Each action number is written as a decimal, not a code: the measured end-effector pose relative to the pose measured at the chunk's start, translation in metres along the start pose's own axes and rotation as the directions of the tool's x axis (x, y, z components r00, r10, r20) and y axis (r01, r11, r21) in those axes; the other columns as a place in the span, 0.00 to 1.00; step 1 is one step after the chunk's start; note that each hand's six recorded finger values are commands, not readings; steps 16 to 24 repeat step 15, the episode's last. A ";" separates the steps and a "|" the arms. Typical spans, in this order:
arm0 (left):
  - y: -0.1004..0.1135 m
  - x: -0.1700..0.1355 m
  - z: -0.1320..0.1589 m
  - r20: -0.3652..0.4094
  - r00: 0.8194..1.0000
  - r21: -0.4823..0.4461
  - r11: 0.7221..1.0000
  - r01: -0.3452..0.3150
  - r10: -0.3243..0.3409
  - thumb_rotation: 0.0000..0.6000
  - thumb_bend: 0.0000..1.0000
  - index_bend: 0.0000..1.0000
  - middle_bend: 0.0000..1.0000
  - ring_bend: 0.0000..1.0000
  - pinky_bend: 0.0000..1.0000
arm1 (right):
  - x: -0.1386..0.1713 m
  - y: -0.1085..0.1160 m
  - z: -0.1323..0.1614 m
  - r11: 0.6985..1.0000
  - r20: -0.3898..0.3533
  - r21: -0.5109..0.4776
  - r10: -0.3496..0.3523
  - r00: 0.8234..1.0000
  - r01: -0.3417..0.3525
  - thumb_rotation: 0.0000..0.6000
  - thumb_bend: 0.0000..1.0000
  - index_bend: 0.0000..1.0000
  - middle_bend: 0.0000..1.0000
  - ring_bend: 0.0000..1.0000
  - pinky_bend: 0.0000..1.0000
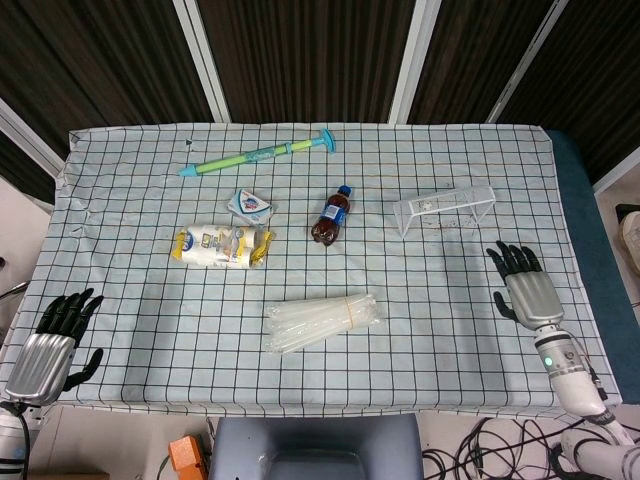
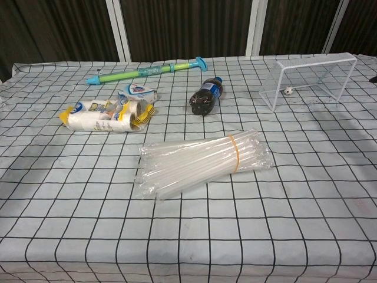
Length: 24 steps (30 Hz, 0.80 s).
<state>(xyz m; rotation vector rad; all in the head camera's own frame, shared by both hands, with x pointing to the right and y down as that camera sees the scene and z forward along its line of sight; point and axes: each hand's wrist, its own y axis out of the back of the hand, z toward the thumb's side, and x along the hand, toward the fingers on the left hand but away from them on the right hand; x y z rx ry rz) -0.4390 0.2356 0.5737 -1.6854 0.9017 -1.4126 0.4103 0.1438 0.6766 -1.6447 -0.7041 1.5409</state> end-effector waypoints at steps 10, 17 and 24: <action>-0.002 0.001 0.000 -0.003 1.000 0.004 1.000 0.001 -0.001 1.00 0.40 0.00 0.00 0.00 0.07 | 0.086 0.022 0.005 0.996 0.069 0.019 -0.084 0.994 0.082 1.00 0.54 0.00 0.00 0.00 0.00; -0.001 0.002 0.000 -0.001 1.000 0.005 1.000 -0.002 0.002 1.00 0.40 0.00 0.00 0.00 0.07 | 0.120 0.027 0.001 0.991 0.077 0.067 -0.118 0.990 0.113 1.00 0.54 0.00 0.00 0.00 0.00; -0.001 0.002 0.000 -0.001 1.000 0.005 1.000 -0.002 0.002 1.00 0.40 0.00 0.00 0.00 0.07 | 0.120 0.027 0.001 0.991 0.077 0.067 -0.118 0.990 0.113 1.00 0.54 0.00 0.00 0.00 0.00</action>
